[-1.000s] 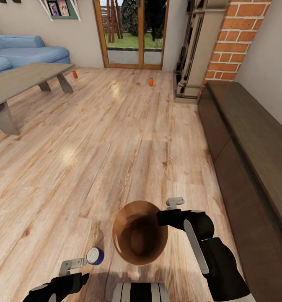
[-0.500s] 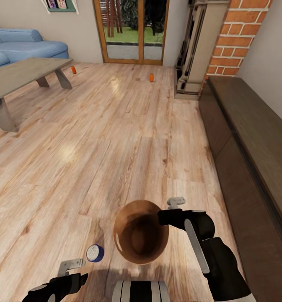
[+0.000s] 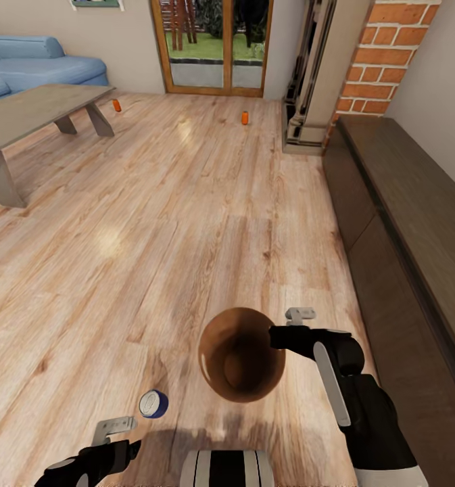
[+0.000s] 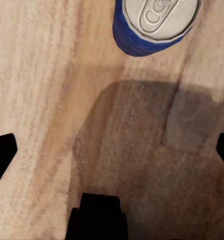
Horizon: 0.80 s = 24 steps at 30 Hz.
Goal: Put the three can of soda from the living room inside the tash can in the kitchen.
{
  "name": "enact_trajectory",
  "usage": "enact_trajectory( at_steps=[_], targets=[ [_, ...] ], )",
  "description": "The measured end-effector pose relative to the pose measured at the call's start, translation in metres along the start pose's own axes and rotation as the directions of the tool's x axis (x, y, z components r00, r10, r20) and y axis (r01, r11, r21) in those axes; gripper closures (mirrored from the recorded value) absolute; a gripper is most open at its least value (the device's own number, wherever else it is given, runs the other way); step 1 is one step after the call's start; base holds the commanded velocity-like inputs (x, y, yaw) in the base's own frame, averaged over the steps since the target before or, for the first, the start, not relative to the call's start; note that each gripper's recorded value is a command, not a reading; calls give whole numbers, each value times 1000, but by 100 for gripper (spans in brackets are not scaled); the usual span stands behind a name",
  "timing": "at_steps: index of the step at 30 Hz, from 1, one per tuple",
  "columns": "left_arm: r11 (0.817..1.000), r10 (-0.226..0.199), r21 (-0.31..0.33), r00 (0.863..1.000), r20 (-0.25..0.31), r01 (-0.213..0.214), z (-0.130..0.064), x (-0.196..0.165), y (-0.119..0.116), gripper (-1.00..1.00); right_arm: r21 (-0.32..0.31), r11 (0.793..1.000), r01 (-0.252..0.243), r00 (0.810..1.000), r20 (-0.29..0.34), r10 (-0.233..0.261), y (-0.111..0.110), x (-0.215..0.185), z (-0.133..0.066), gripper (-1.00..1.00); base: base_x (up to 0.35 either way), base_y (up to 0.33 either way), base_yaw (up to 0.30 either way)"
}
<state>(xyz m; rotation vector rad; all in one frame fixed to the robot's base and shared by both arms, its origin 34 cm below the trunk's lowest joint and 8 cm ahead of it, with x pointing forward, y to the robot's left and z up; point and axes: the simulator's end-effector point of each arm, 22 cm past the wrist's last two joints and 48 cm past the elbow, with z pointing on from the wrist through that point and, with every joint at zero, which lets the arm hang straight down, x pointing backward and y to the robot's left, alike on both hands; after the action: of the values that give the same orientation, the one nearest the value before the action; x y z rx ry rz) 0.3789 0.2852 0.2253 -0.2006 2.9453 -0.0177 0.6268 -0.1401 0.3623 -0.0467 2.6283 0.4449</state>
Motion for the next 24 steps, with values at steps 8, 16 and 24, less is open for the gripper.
enact_trajectory(
  at_steps=[8,16,24],
  targets=[
    [1000,5,-8,996,88,-4,1,-20,4,-100,-9,1000,9,1000,17,-9,7,-14,4,100,0,0,0],
    [1000,10,-10,994,105,-9,1,-25,4,-100,1,1000,11,1000,3,-11,4,-9,10,100,0,0,0],
    [1000,11,-13,996,89,-10,5,-20,6,-100,8,1000,8,1000,-16,-7,0,-1,17,100,0,0,0]
  ],
)
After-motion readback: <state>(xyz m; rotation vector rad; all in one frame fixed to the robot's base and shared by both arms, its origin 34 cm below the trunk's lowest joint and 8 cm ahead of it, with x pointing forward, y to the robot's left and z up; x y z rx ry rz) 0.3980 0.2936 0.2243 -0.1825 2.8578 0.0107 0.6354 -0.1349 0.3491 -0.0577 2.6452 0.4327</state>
